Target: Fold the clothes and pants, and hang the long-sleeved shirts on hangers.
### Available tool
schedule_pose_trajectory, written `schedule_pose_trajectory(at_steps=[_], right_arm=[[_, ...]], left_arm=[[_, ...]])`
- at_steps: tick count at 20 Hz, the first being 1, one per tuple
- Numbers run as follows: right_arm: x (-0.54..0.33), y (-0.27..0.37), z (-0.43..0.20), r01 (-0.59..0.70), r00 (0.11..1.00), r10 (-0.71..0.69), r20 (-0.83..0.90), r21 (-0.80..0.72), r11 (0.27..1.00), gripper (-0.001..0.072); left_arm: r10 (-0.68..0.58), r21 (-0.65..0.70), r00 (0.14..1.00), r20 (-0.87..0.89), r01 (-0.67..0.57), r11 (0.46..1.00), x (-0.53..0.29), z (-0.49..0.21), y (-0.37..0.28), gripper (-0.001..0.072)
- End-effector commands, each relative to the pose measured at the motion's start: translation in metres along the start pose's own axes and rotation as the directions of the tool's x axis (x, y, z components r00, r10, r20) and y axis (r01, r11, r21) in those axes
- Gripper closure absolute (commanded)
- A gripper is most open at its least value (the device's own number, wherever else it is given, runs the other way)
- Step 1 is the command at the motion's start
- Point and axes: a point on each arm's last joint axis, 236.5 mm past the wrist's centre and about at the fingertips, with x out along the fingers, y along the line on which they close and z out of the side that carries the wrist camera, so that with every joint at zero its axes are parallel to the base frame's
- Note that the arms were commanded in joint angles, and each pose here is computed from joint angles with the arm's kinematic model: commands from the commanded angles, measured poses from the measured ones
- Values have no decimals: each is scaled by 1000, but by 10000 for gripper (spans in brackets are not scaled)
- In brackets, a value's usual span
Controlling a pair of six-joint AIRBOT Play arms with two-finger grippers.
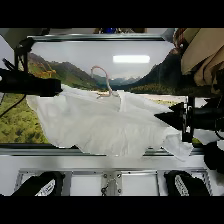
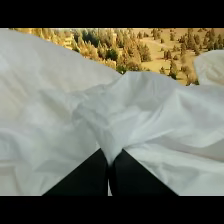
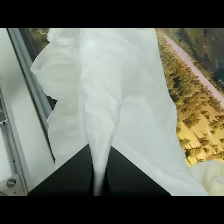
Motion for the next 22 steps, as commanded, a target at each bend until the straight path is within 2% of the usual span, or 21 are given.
schedule_pose_trajectory(at_steps=[1, 4, 7, 11, 12, 13, 14, 20, 22], right_arm=[[-1, 17, -10, -69, 997, 70, -44, 25, 997, 705], [-2, 29, -5, -122, 992, 122, -24, 23, 992, 705], [-4, 42, 17, -178, 982, 177, 71, 6, 984, 705], [-7, 37, 46, -156, 969, 153, 193, 1, 988, 705], [-8, 32, 51, -141, 967, 135, 216, 13, 990, 705], [-8, 28, 56, -128, 964, 118, 237, 26, 991, 705], [-9, 26, 59, -118, 962, 107, 249, 31, 993, 704], [-10, 15, 65, -87, 959, 62, 276, 81, 993, 704], [-10, 14, 66, -86, 959, 59, 277, 87, 992, 704]], left_arm=[[-2, 76, 1000, 16, 1, 997, -27, 15, -9, 693], [-17, 158, 999, -28, 22, 987, -26, 23, -24, 693], [-36, 215, 996, -80, 52, 975, -21, 28, -44, 693], [-48, 262, 992, -114, 76, 962, -20, 35, -61, 692], [-53, 265, 993, -103, 79, 961, -21, 39, -63, 610], [-59, 267, 995, -81, 78, 961, -23, 43, -65, 289], [-64, 264, 997, -45, 74, 962, -27, 50, -65, 116], [-85, 235, 962, 259, 23, 972, -97, 89, -59, 121], [-144, 247, 941, 307, 67, 967, -116, 91, -72, 121]])
